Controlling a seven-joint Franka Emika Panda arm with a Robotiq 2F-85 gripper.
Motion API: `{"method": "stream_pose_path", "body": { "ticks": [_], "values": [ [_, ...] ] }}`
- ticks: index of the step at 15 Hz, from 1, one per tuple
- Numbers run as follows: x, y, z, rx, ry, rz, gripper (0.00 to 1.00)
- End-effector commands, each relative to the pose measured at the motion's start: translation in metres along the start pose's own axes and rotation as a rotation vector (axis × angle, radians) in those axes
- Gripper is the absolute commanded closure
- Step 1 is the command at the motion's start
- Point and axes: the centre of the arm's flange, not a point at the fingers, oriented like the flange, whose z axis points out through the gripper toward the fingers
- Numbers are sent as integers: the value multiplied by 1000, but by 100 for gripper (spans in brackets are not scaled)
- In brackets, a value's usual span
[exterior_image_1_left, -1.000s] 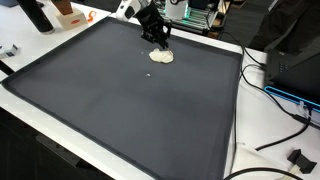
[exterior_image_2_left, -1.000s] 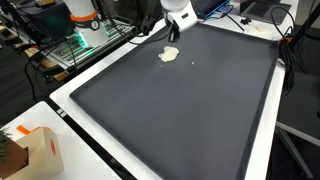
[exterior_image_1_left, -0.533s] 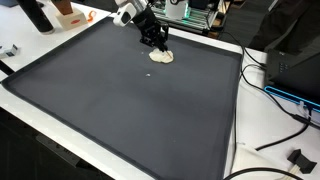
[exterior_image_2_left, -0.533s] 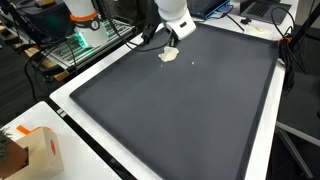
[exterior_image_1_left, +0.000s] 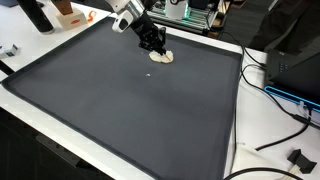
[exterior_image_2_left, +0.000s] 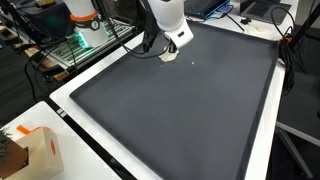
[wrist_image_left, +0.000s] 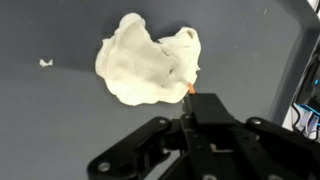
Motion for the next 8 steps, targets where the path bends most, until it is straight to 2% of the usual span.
{"method": "stream_pose_path", "body": {
  "ticks": [1,8],
  "values": [
    [-3,15,6,45,8,6,97],
    [-7,26,10,65,24,74,97]
  ]
}}
